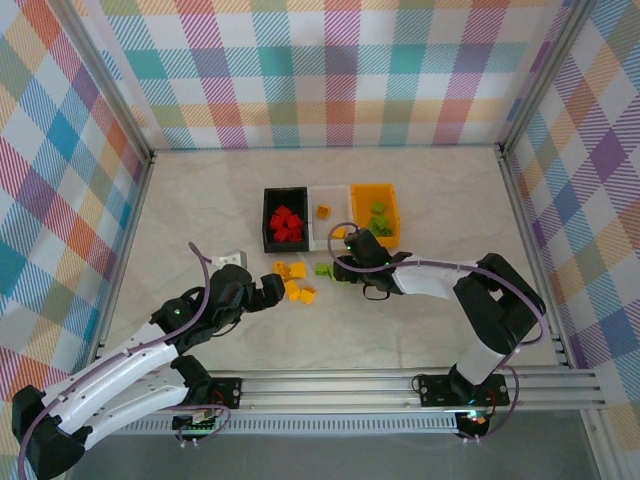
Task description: Sort the legos into containers by color
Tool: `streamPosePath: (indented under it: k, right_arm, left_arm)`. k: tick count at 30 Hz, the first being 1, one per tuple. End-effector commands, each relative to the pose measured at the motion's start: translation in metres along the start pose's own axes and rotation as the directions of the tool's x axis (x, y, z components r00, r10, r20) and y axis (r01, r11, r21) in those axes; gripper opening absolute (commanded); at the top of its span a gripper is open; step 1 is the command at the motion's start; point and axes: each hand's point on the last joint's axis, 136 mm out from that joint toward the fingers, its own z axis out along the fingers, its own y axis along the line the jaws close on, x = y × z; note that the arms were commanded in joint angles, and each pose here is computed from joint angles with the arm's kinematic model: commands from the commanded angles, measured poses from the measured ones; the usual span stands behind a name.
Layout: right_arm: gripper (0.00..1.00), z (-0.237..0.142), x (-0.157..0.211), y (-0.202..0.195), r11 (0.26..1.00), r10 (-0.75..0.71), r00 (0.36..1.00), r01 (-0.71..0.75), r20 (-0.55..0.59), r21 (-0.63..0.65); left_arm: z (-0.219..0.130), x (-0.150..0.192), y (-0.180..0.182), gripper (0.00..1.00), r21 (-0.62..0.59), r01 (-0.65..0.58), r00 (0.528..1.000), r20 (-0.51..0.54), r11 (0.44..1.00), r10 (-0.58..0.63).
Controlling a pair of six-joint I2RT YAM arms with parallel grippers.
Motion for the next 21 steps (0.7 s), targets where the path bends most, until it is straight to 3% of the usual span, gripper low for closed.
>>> streamPosePath:
  k: [1,12,19,21]
  right_arm:
    - [0.56,0.001,0.011,-0.003,0.999,-0.013,0.999,0.014,-0.030,0.043]
    - [0.48,-0.002,0.017,-0.013,0.990,-0.035,0.999,0.038,-0.023,0.139]
    - [0.47,-0.001,0.017,-0.009,0.993,-0.026,1.000,0.027,-0.017,0.116]
    - [0.42,-0.002,0.015,-0.009,0.993,-0.027,1.000,0.029,-0.015,0.118]
  left_arm:
    - [-0.001,-0.001,0.005,1.00,-0.021,0.000,1.000,0.015,1.000,0.000]
    - [-0.001,0.000,0.008,1.00,-0.032,0.005,1.000,0.018,0.999,-0.005]
    - [-0.002,-0.001,0.010,1.00,-0.036,0.001,1.000,0.021,0.999,0.000]
    - [-0.002,-0.001,0.009,1.00,-0.034,0.001,1.000,0.023,0.999,0.000]
